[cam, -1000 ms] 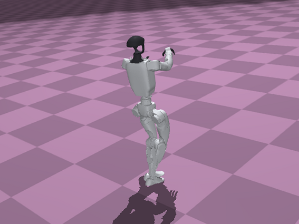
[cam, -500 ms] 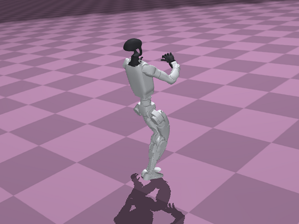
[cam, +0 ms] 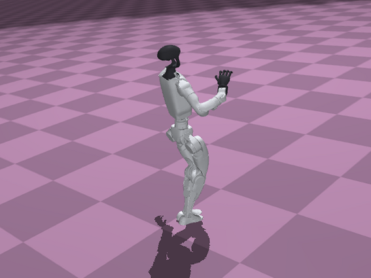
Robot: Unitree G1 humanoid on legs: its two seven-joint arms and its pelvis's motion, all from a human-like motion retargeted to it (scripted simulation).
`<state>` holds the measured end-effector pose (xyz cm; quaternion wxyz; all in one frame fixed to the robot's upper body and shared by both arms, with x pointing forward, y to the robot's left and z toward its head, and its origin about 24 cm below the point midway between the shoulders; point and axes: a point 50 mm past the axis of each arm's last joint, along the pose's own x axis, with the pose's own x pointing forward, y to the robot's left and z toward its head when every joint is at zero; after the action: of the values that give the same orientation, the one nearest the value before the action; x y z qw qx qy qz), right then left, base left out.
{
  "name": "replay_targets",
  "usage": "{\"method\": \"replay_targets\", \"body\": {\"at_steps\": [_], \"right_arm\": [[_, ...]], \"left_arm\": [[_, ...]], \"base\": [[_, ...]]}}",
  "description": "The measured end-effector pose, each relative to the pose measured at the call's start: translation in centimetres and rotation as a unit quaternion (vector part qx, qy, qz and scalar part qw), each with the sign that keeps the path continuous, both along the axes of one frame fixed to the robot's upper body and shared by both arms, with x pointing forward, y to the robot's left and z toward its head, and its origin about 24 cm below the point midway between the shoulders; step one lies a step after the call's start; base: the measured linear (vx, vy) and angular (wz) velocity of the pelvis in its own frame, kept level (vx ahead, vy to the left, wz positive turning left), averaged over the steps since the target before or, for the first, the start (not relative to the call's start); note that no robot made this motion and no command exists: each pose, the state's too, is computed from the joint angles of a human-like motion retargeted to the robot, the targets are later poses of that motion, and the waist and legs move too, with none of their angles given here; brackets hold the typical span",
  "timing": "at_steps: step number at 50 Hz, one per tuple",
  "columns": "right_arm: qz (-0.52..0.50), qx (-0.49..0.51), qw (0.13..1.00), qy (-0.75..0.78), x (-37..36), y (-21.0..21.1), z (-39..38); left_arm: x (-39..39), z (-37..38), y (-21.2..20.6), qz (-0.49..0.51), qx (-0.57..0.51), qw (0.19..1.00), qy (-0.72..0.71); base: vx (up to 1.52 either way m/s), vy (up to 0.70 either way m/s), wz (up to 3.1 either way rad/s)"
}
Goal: Dance
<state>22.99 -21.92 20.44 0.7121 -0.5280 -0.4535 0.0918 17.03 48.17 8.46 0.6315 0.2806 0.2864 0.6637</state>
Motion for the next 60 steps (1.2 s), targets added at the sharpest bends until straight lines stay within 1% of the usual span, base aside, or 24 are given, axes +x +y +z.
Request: {"method": "replay_targets", "body": {"at_steps": [5, 12, 17, 25, 32, 35, 38, 41, 43, 45, 47, 50, 53, 57, 60], "right_arm": [[-0.049, -0.030, 0.996, 0.064, -2.0, -2.7, -1.9], [-0.134, -0.115, 0.978, 0.111, -4.5, -6.1, -0.6], [-0.174, -0.159, 0.962, 0.135, -5.6, -6.9, 1.6], [-0.218, -0.183, 0.934, 0.217, -7.2, -7.1, 4.5], [-0.208, -0.159, 0.890, 0.373, -9.5, -8.5, 4.4], [-0.171, -0.147, 0.879, 0.421, -10.1, -8.5, 3.5], [-0.121, -0.136, 0.889, 0.420, -9.2, -7.9, 2.9], [-0.072, -0.095, 0.935, 0.333, -7.2, -6.6, 3.5], [-0.026, -0.048, 0.967, 0.251, -5.7, -5.4, 4.1], [0.027, 0.004, 0.984, 0.174, -3.8, -3.8, 4.6], [0.080, 0.063, 0.987, 0.123, -2.2, -2.5, 4.9], [0.162, 0.159, 0.970, 0.086, -0.4, -1.1, 4.6], [0.244, 0.269, 0.929, 0.076, 1.3, -0.2, 3.6], [0.335, 0.401, 0.846, 0.108, 3.7, 1.4, 0.6], [0.385, 0.490, 0.769, 0.145, 5.6, 3.1, -2.2]], "left_arm": [[-0.5, -0.2, 0.2, -0.001, 0.001, 1.000, 0.010], [-0.1, 0.1, 0.2, -0.015, 0.006, 1.000, 0.020], [1.0, 0.7, -0.1, -0.028, 0.010, 1.000, 0.008], [3.1, 1.7, -0.7, -0.065, 0.023, 0.998, 0.007], [5.3, 1.7, -1.9, -0.110, 0.027, 0.994, 0.001], [6.1, 1.9, -2.3, -0.129, 0.034, 0.991, -0.019], [6.5, 2.1, -2.6, -0.135, 0.040, 0.988, -0.059], [7.3, 2.0, -3.3, -0.143, 0.034, 0.983, -0.114], [8.3, 2.4, -3.9, -0.157, 0.032, 0.973, -0.166], [9.3, 2.5, -4.9, -0.184, 0.023, 0.956, -0.229], [10.9, 1.9, -6.7, -0.224, 0.003, 0.931, -0.288], [14.5, 1.5, -11.5, -0.298, -0.034, 0.884, -0.359], [17.6, 1.7, -17.1, -0.379, -0.072, 0.818, -0.427], [20.0, 1.5, -25.2, -0.463, -0.150, 0.718, -0.497], [20.4, 1.3, -30.8, -0.493, -0.219, 0.638, -0.549]], "base": [[0.00, 0.03, 0.02], [-0.01, 0.00, -0.01], [-0.11, 0.07, -0.04], [-0.14, 0.02, -0.08], [-0.15, -0.06, 0.22], [-0.18, -0.39, -0.38], [-0.33, -0.80, -1.26], [-0.24, -0.38, -0.79], [-0.32, 0.84, -0.66], [-0.25, 0.93, -1.01], [-0.16, 0.23, -0.76], [-0.18, 0.09, -0.43], [-0.11, 0.05, -0.11], [-0.10, -0.02, -0.43], [-0.20, -0.07, -0.58]]}}
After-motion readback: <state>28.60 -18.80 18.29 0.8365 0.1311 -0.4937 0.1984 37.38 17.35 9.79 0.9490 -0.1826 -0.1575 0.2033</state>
